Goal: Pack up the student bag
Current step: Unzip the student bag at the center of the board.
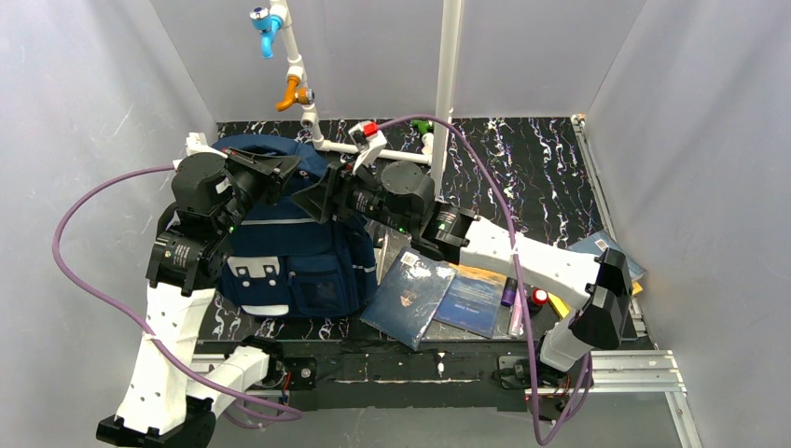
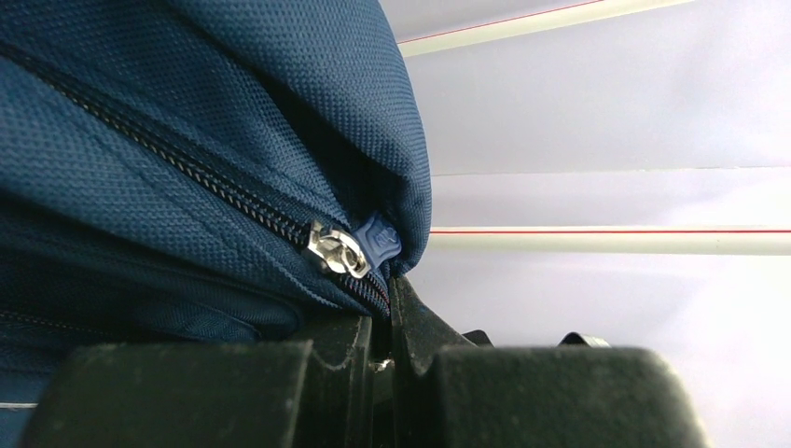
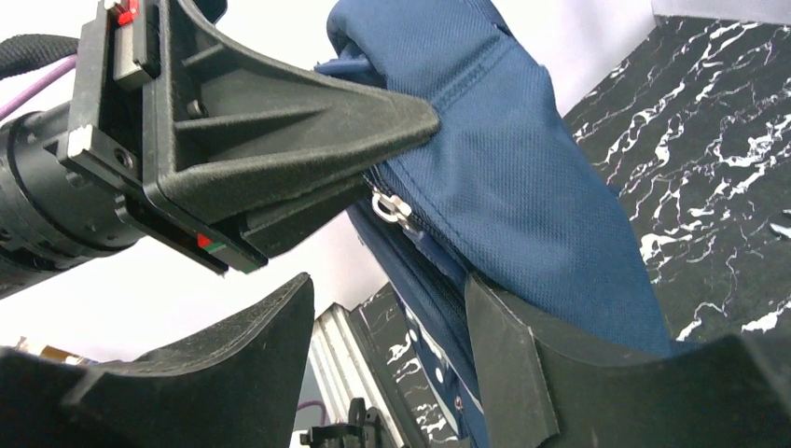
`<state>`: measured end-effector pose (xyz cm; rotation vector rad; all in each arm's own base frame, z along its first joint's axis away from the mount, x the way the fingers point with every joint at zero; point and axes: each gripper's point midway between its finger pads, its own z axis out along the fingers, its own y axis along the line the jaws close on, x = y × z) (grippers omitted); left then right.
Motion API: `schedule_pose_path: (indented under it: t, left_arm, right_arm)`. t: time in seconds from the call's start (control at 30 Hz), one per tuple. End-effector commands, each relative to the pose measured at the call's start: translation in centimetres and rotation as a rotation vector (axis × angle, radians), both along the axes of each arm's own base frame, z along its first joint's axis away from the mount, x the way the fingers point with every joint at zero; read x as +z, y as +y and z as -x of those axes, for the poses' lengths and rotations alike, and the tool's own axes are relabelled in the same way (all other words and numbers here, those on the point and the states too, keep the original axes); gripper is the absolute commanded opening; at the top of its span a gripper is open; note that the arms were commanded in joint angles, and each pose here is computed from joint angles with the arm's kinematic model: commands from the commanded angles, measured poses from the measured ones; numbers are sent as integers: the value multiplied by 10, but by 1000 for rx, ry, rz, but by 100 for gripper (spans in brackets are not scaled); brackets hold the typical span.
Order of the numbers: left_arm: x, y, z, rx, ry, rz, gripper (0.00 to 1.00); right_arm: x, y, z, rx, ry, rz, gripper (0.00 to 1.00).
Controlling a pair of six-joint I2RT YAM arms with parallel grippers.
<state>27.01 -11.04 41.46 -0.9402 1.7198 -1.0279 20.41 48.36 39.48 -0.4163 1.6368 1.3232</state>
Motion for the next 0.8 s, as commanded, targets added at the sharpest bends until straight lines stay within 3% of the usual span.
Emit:
schedule_pose_path:
  t: [0.0, 0.2, 0.37, 0.77]
  left_arm:
    - [32, -5, 16, -48, -107, 50, 0]
    - [31, -6, 16, -49, -102, 51, 0]
    - [28, -7, 14, -52, -93, 54, 0]
    - [28, -7, 15, -54, -93, 58, 0]
  right_arm:
    - [40, -3, -22, -80, -96, -69, 68]
    - [44, 0, -25, -85, -124, -64, 65]
    - [42, -3, -30, -119, -117, -84, 54]
    - [28, -5, -49, -221, -105, -72, 49]
